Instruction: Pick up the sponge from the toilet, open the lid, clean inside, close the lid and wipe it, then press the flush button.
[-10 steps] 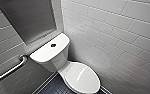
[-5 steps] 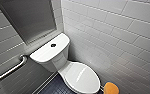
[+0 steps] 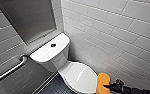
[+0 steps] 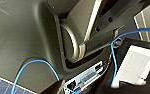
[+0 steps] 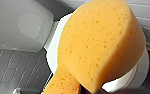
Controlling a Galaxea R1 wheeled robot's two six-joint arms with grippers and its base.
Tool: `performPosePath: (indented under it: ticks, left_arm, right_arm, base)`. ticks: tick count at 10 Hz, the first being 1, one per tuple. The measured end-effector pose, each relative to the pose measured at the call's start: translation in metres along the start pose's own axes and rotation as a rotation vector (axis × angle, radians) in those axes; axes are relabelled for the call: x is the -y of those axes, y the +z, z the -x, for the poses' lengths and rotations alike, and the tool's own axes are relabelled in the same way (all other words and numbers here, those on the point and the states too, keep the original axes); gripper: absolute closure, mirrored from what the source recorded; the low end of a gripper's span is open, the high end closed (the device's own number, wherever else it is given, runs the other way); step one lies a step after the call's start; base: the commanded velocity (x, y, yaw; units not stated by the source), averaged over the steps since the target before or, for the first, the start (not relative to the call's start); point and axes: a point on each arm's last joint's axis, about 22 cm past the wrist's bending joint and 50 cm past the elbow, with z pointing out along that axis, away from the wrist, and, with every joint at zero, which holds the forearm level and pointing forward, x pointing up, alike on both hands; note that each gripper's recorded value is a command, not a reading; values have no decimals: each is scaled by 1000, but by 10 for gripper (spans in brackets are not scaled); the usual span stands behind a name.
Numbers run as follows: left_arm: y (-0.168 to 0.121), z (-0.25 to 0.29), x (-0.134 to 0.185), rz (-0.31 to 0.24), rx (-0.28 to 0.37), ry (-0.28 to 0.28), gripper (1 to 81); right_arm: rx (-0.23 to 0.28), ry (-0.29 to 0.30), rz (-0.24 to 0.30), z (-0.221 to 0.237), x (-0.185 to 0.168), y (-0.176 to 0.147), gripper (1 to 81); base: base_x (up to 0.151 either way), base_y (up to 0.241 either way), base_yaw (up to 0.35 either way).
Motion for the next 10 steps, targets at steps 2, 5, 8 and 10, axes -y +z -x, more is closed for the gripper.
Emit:
performPosePath:
  ticks: [2,5,8,10]
  left_arm:
    - [-2,2,6,-9,2,0,10]
    - [-1,5,9,-18,3,-6,10]
    - [-1,5,10,-21,2,-7,10]
    - [-1,5,10,-22,1,-11,10]
  right_arm:
    - [9,-13,17,-17,-3,29,811]
    - [-1,-62,31,-62,11,77,811]
    - [-6,-77,66,-88,14,109,811]
    - [-15,-75,75,-97,22,129,811]
  base:
    - [0,0,0]
    - [0,0,0]
    - [0,0,0]
    - [0,0,0]
